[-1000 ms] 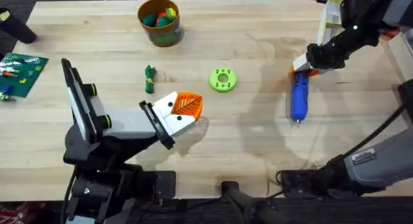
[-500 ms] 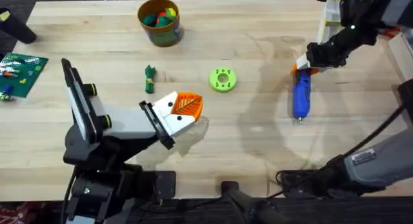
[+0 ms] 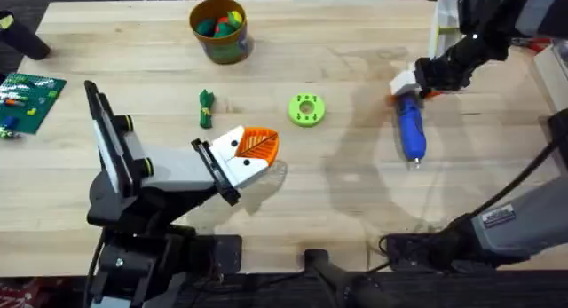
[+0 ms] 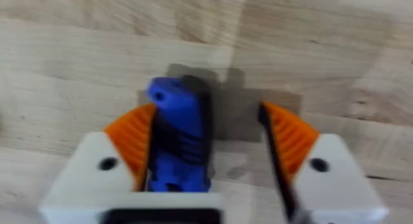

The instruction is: Pick up the gripper from the table and insert it into the empty holder that is missing its gripper. Then pick up a screw, insert it into the mounting hole, and use the screwdriver to tighten it. Finally, clean up the table by picking up the vegetable and placing it into the bucket.

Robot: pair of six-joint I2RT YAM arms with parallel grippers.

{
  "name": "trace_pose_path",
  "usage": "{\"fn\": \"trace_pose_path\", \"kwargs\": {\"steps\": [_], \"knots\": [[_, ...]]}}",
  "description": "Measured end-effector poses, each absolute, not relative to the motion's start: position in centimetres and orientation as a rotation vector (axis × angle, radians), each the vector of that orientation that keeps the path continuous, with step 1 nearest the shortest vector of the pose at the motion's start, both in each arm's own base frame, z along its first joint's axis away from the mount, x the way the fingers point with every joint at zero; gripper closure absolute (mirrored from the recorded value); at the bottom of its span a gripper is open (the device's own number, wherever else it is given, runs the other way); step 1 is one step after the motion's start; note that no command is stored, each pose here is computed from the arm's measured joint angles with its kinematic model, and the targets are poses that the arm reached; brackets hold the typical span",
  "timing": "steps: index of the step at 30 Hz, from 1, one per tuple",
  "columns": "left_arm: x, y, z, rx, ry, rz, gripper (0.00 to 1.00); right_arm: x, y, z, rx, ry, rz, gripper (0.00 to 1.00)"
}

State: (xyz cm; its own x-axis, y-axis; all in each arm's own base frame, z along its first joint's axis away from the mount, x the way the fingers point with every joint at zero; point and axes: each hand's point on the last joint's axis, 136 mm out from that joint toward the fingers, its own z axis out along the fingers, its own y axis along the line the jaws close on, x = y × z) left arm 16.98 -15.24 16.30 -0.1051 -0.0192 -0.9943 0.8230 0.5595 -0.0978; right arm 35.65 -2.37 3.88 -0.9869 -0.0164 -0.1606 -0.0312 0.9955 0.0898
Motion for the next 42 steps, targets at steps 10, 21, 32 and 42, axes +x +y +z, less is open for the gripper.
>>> {"fn": "trace_pose_path", "kwargs": {"steps": [10,21,32,42], "knots": [[17.0,-15.2,16.3,0.715,1.518,-0.824,0.987,35.3,-2.3,4.3,-0.048,2.981,0.132,0.008],[17.0,-15.2,16.3,0.715,1.518,-0.824,0.987,36.9,0.0,13.9,-0.169,2.767,0.089,0.007],[17.0,-15.2,16.3,0.715,1.518,-0.824,0.987,33.2,4.1,14.2,-0.429,2.849,-0.106,0.007],[17.0,-15.2,16.3,0.715,1.518,-0.824,0.987,32.1,2.0,12.4,-0.245,2.909,-0.206,0.006]]}}
